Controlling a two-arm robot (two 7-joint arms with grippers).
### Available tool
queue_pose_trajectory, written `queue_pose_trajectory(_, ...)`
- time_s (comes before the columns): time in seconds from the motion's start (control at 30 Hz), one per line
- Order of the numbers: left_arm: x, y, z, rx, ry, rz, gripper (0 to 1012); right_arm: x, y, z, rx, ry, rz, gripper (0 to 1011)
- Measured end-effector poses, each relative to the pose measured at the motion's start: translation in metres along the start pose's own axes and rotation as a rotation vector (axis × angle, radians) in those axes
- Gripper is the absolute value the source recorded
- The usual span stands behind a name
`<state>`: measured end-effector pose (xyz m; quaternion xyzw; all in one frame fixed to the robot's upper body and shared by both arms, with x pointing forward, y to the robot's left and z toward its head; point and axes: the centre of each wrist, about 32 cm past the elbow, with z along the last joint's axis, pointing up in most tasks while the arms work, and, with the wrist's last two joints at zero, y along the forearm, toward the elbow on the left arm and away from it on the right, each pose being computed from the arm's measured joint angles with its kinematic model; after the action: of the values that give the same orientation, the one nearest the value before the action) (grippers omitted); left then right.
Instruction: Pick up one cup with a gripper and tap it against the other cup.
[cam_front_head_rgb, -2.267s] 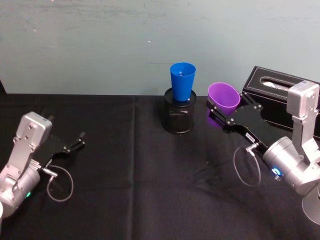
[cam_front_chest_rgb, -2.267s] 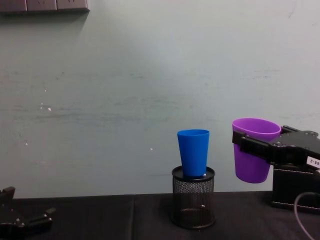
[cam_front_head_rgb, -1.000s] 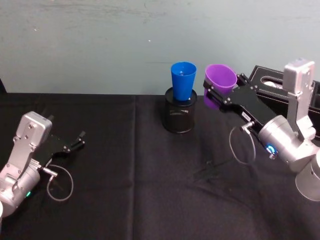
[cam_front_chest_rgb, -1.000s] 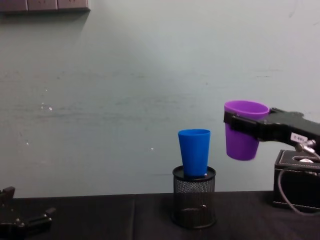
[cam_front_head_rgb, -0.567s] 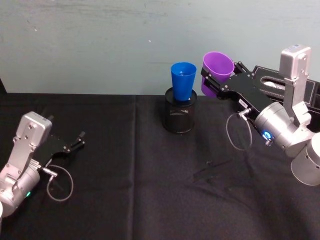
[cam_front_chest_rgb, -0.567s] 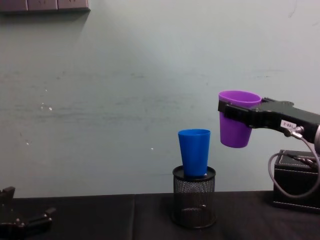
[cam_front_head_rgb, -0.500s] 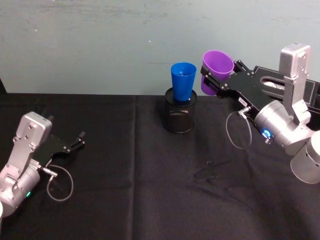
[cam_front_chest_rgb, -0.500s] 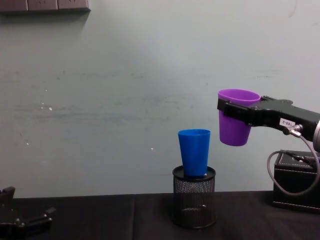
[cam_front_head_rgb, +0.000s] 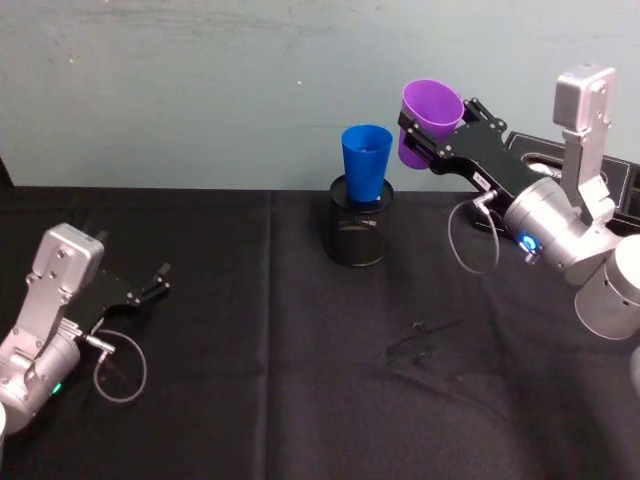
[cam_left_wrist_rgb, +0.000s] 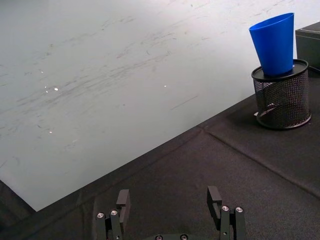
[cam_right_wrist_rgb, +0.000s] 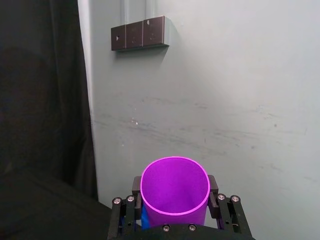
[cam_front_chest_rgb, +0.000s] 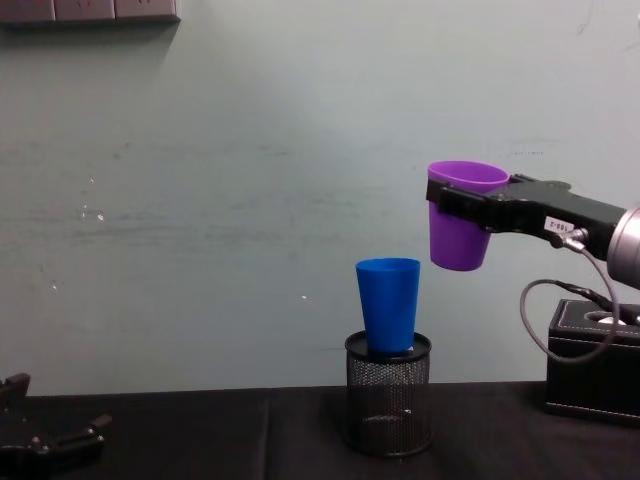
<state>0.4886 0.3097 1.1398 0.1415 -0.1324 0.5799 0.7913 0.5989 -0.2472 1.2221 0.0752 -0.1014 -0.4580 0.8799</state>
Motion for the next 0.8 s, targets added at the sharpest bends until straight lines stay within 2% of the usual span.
queue_pose_trajectory(0.47,0.0,0.0,0.0,0.0,0.0,0.0,1011,0.007,0.021,0.003,0.019,-0.008,0.034,734)
queue_pose_trajectory(0.8,0.0,0.0,0.0,0.0,0.0,0.0,1011,0.011,0.035,-0.001,0.017,-0.009,0.065,735)
